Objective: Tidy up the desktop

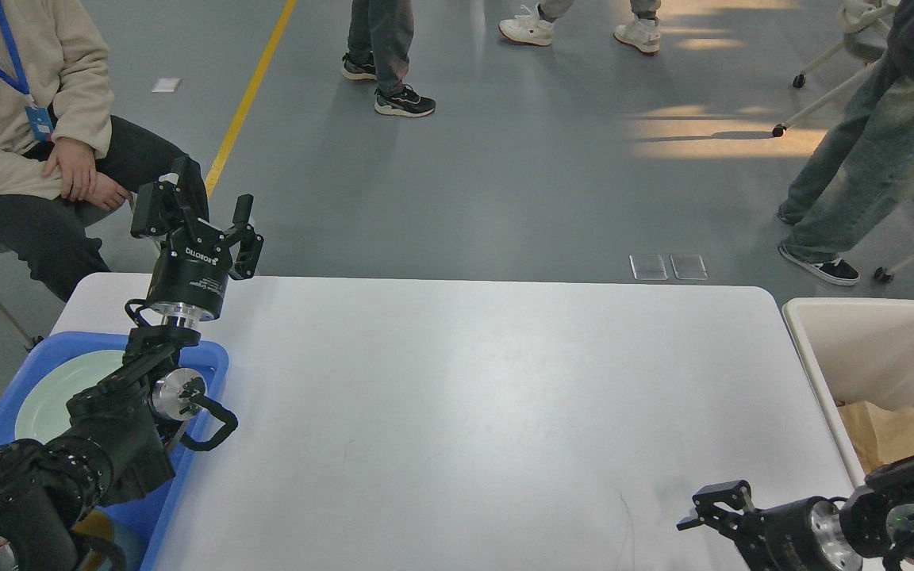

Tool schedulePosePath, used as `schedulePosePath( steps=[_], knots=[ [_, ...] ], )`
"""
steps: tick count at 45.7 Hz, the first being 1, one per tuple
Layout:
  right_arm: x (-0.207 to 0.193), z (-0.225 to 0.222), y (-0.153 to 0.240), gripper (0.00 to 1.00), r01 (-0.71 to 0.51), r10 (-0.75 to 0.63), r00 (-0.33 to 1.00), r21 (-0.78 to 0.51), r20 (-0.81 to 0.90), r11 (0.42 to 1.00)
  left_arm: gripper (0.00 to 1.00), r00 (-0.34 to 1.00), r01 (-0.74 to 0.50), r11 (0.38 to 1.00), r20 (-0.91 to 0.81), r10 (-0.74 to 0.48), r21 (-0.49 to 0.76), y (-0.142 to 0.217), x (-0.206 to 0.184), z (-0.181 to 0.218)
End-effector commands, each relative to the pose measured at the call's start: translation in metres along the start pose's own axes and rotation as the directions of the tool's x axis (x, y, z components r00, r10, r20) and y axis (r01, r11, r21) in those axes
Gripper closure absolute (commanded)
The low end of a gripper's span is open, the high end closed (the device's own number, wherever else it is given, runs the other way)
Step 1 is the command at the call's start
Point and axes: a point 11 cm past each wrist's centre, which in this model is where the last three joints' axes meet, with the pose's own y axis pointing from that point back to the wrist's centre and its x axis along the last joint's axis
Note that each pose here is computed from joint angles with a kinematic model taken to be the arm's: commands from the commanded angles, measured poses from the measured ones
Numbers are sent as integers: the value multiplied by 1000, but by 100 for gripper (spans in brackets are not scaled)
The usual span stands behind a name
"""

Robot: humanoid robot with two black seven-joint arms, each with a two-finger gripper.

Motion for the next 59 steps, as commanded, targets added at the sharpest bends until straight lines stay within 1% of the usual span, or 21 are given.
schedulePosePath(
  steps=[1, 10, 17, 24, 32, 38, 46, 59],
  knots=[
    [-7, 2, -1, 0, 55, -55, 998, 3, 10, 999, 4, 1000, -1, 1000, 0, 1, -1, 0, 0, 0],
    [-4, 8, 8, 0, 97, -98, 994, 8, 43, 995, 4, 1000, 0, 1000, 1, 0, 0, 0, 0, 0],
    [-7, 11, 14, 0, 159, -160, 985, 19, 67, 987, 4, 1000, -2, 1000, 1, 2, -1, 0, 1, 0],
    [-12, 11, 9, 0, 188, -188, 980, 5, 61, 982, 4, 1000, -1, 1000, 0, 1, -1, 0, 0, 0],
    [-11, 19, -8, 0, 188, -186, 981, -23, 53, 982, 4, 1000, 1, 1000, -1, -1, -1, 0, -1, 0],
    [0, 18, -8, 0, 154, -153, 987, -21, 45, 988, 4, 1000, -2, 1000, 1, 2, -1, 0, 1, 0],
    [5, 17, -15, 0, 142, -142, 988, 0, 58, 990, 4, 1000, 1, 1000, -1, -1, 1, 0, -1, 0],
    [-8, 16, -24, 1, 205, -204, 977, -1, 62, 979, 4, 1000, 0, 1000, -2, 0, 0, 0, 0, 0]
  ],
)
